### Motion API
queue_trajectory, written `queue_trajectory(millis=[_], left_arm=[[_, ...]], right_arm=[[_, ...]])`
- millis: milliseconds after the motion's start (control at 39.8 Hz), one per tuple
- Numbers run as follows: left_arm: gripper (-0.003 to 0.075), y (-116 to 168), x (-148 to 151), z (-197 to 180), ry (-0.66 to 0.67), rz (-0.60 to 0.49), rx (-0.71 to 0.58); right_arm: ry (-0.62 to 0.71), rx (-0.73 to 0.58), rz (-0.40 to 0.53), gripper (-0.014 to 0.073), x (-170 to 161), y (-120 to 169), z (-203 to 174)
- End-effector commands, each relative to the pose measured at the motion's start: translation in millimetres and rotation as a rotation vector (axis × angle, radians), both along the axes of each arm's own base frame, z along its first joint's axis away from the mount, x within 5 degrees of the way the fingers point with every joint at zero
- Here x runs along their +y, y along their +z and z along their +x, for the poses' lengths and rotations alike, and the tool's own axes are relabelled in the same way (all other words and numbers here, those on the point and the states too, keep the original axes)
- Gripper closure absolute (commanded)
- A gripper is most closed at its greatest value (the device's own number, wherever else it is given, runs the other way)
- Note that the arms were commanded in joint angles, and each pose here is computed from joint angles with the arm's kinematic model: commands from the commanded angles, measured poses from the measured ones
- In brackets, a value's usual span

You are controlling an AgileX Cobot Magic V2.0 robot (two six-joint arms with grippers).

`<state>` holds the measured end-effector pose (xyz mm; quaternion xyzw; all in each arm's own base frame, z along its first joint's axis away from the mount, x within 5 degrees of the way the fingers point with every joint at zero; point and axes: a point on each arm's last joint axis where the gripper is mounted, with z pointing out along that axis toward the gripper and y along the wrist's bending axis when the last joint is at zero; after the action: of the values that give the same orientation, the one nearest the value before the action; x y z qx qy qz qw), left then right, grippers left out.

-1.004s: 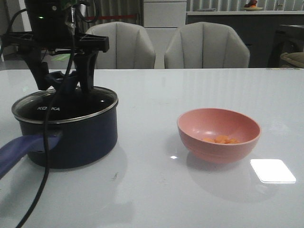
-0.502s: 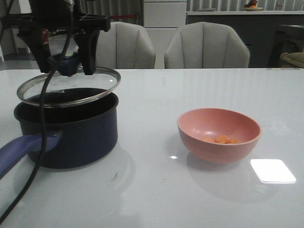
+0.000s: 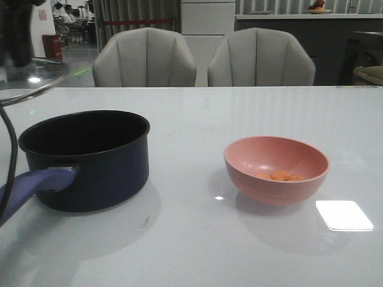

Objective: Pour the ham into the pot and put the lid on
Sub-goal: 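Lift the glass lid off the saucepan with the left gripper and set it aside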

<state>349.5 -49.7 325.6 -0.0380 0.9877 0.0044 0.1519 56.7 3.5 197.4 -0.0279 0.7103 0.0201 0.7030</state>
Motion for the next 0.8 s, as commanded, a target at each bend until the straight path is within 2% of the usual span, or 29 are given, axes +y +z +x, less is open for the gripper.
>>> queue_trajectory(millis=[0,125,301,527,778], left_arm=[[0.0499,20,27,-17,0.048,-0.006,-0.104],[0.0499,-2,58,-26,0.127,-0.023,-0.088],[0.0499,-42,85,-35,0.153,-0.058,-0.014],[0.0499,-73,93,-30,0.176,-0.053,-0.065],[0.0498,-104,93,-19,0.160,-0.062,0.023]], right_arm=[[0.001,-0.108,-0.006,0.0456,0,10,-2],[0.001,-0.108,-0.006,0.0456,0,10,-2],[0.001,-0.108,-0.006,0.0456,0,10,-2],[0.001,-0.108,-0.006,0.0456,0,10,-2],[0.001,-0.108,-0.006,0.0456,0,10,-2]])
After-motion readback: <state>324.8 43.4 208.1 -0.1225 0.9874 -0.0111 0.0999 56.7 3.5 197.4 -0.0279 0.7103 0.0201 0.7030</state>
